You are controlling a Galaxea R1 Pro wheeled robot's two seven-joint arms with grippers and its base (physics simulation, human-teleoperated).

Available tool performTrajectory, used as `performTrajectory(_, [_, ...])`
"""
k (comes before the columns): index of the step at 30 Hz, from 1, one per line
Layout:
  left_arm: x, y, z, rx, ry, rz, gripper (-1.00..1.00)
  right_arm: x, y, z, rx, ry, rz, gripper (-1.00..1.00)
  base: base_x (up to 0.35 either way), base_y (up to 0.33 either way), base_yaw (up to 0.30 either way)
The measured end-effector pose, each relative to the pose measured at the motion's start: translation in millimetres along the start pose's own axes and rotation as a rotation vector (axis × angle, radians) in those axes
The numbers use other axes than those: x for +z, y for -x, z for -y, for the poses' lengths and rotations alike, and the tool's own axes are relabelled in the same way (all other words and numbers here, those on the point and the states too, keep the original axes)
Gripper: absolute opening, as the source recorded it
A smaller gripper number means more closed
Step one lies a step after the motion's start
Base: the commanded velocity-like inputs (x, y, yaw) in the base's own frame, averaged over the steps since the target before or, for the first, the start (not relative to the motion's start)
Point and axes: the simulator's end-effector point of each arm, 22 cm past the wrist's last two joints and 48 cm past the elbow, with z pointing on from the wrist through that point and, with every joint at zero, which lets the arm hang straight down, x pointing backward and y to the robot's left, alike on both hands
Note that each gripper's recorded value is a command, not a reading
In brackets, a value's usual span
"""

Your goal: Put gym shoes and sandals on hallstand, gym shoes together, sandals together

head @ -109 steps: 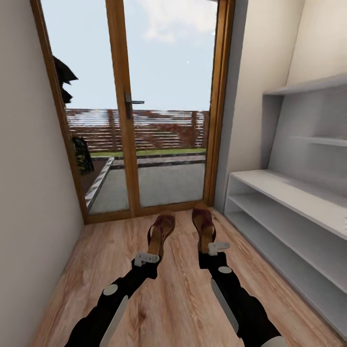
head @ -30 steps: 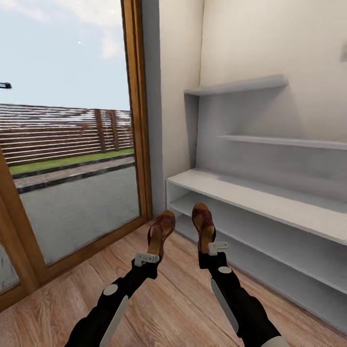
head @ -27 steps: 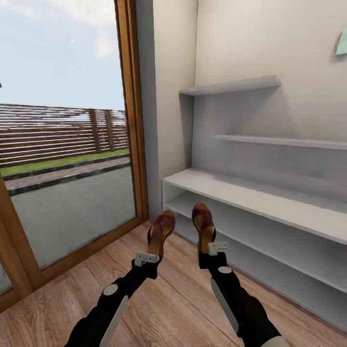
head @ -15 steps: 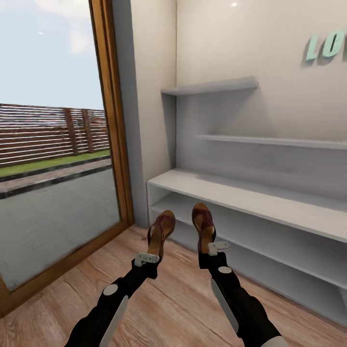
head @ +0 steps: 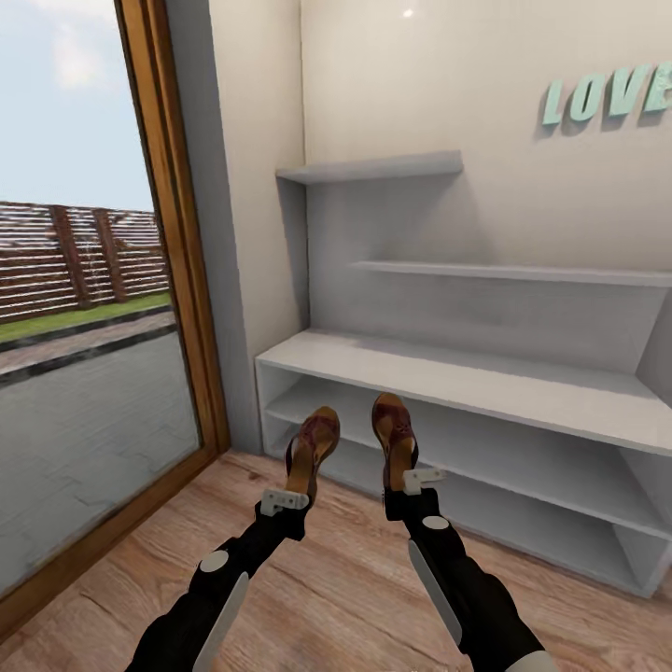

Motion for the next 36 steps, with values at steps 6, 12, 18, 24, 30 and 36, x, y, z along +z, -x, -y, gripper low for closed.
performTrajectory(6, [0.0,0.1,0.0,0.0,0.0,0.001,-1.0,0.0,-0.2,-0.1,0.0,0.0,0.0,-1.0,0.0,0.009,-0.3])
performTrajectory(12, [0.0,0.2,-0.1,0.0,0.0,0.0,-1.0,0.0,0.0,0.0,0.0,0.0,0.0,-1.0,0.0,0.197,-0.3])
performTrajectory(18, [0.0,0.1,0.1,0.0,-0.001,0.0,-1.0,0.1,-0.4,0.0,0.0,0.0,-0.001,-1.0,0.0,0.303,-0.3])
performTrajectory(24, [-0.1,0.2,-0.2,0.0,0.0,0.0,-1.0,0.1,-0.4,-0.4,0.0,0.001,-0.001,-1.0,0.0,0.309,-0.177])
performTrajectory(30, [-0.1,0.1,-0.1,0.0,0.0,0.0,-1.0,0.1,-0.2,-0.4,0.0,0.001,0.0,-1.0,0.0,0.309,-0.013])
performTrajectory(36, [0.0,0.0,0.0,0.0,0.0,0.0,-1.0,0.2,-0.2,-0.5,0.0,0.002,0.0,-1.0,-0.047,0.302,-0.001])
